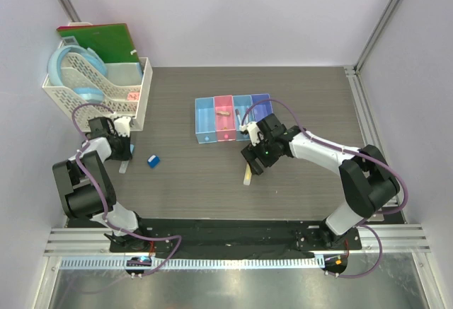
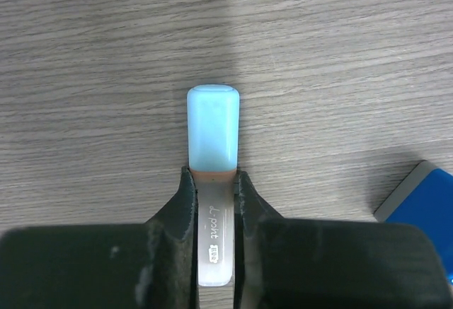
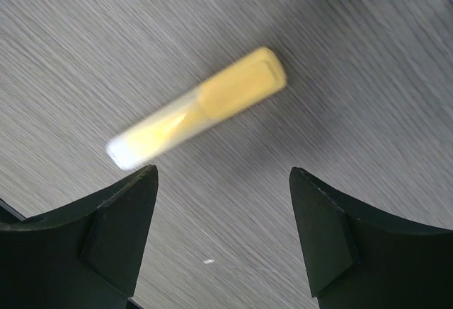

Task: Sort the stationery into containers
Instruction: Pick up the stationery from the center of the board.

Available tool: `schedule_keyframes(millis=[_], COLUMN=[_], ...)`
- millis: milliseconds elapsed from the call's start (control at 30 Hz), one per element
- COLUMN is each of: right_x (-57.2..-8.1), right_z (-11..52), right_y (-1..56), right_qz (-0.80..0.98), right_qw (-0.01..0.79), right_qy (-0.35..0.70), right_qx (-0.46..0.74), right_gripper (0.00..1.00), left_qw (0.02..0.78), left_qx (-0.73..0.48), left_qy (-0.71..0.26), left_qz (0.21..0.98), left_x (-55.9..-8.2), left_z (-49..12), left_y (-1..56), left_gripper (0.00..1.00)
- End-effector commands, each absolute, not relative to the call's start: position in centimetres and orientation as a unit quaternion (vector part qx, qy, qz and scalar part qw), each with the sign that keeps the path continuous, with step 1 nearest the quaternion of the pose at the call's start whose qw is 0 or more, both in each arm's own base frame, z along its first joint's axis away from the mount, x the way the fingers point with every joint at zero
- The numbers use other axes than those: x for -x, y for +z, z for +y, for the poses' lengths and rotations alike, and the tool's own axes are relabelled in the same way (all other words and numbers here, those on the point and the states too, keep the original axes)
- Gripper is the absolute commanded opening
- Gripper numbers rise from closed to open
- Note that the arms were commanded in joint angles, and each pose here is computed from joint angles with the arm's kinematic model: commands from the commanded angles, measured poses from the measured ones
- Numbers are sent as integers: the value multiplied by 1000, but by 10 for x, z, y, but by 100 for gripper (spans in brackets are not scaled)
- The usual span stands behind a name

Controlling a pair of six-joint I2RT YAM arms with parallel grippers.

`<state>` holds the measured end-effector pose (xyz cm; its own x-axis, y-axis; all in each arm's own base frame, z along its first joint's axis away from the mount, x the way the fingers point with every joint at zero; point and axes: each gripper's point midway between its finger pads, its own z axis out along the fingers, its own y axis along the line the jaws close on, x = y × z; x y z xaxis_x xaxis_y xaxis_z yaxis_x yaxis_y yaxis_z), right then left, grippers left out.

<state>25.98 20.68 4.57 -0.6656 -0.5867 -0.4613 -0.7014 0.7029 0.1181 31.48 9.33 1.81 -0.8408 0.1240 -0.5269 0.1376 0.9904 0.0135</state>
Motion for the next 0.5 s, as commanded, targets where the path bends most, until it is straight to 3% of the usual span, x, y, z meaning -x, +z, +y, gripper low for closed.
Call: schedule_keyframes(millis=[0,400,467], right_x=[-269,-270,-267], right_z=[236,246,249], right_y=[53,1,-3], right_qz=[903,932,932], right_qw=[231,207,202], right_qy=[152,101,98], right_qx=[330,280,284], right_gripper=[80,81,77], left_qw=[255,305,318], left_qx=[-72,-106,-111], left_qy=[-25,-35,-34], left_qz=[964,946,941], left_x=[-308,-322,-324], left_z=[88,81,80], left_y=[12,54,68], left_gripper=[0,0,0])
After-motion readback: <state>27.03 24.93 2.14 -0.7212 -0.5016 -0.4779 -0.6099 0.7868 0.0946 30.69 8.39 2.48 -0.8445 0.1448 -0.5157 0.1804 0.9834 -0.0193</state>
